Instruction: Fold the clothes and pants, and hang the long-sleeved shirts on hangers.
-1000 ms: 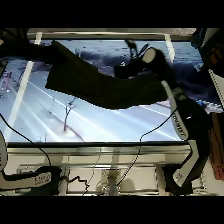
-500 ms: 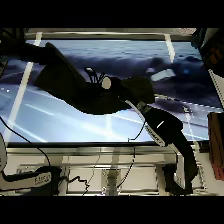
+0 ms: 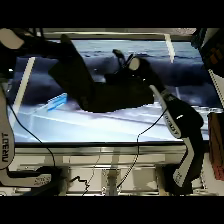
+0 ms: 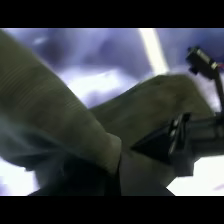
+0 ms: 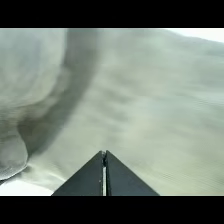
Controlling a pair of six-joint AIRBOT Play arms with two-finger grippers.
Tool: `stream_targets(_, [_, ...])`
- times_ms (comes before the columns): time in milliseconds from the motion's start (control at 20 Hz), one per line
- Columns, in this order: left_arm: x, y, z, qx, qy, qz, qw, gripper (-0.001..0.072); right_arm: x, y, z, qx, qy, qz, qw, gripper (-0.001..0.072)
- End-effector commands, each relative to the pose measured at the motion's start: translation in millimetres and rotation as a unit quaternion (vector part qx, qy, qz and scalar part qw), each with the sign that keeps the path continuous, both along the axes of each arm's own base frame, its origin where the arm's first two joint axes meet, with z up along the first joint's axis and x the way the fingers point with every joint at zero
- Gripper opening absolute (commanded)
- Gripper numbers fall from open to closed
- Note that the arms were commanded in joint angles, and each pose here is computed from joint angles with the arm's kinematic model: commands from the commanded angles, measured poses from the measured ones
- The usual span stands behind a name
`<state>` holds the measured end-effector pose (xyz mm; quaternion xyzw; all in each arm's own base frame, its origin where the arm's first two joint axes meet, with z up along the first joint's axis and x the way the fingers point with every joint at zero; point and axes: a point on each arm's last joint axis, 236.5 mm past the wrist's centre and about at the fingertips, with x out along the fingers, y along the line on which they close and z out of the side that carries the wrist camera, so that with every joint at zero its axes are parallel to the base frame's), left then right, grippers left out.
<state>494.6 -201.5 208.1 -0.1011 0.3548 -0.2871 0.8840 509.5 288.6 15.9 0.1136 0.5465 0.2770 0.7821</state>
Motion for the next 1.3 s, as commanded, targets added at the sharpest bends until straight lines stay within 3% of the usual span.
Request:
stream_targets(0, [15, -81, -10, -0.074, -0.011, -0.011, 0.997, 0.0013, 9, -96, 27, -0.017, 0.021, -0.049, 0.998, 0.0025])
stream_targets(300, [8, -221, -84, -0.124, -0.007, -0.042, 0.991, 0.0017, 8, -202, 33, -0.025, 0.061, -0.12, 0.991, 0.0025])
stream_targets(350, [6, -236, -90, -0.135, -0.013, -0.039, 0.99, 0.0125, 8, -212, 33, -0.024, 0.064, -0.129, 0.989, 0.0025])
stream_targets(400, [3, -248, -97, -0.136, -0.016, -0.04, 0.99, 0.0488, 8, -221, 33, -0.025, 0.068, -0.135, 0.988, 0.0025])
stream_targets(450, [-4, -259, -102, -0.141, -0.01, -0.045, 0.989, 0.0691, 8, -228, 33, -0.024, 0.07, -0.141, 0.987, 0.0025])
stream_targets(600, [-17, -270, -93, -0.146, -0.011, -0.058, 0.987, 0.0702, 10, -245, 32, -0.029, 0.063, -0.15, 0.986, 0.0025])
stream_targets(750, [-7, -243, -61, -0.125, -0.056, -0.065, 0.988, 0.0693, 10, -258, 30, -0.047, 0.05, -0.132, 0.989, 0.0026])
stream_targets(800, [-1, -225, -54, -0.096, -0.074, -0.066, 0.99, 0.0638, 9, -259, 30, -0.052, 0.041, -0.114, 0.991, 0.0025])
stream_targets(850, [5, -203, -56, -0.055, -0.085, -0.068, 0.993, 0.0435, 9, -259, 30, -0.057, 0.033, -0.1, 0.993, 0.0025])
stream_targets(900, [13, -176, -65, 0.001, -0.087, -0.069, 0.994, 0.0143, 9, -259, 30, -0.059, 0.026, -0.09, 0.994, 0.0025])
stream_targets(950, [18, -149, -83, 0.059, -0.076, -0.071, 0.993, 0.0011, 10, -259, 30, -0.061, 0.023, -0.087, 0.994, 0.0025])
stream_targets(1050, [13, -110, -124, 0.126, -0.008, -0.075, 0.989, 0.0013, 13, -259, 29, -0.058, 0.019, -0.09, 0.994, 0.0025])
stream_targets(1150, [-5, -97, -161, 0.154, 0.064, -0.093, 0.982, 0.0013, 14, -258, 26, -0.055, 0.021, -0.092, 0.994, 0.0027])
stream_targets(1200, [-11, -98, -181, 0.164, 0.089, -0.102, 0.977, 0.0013, 18, -258, 25, -0.053, 0.016, -0.099, 0.994, 0.0132])
stream_targets(1250, [-13, -104, -200, 0.17, 0.104, -0.109, 0.974, 0.0013, 20, -258, 25, -0.048, 0.02, -0.115, 0.992, 0.0399])
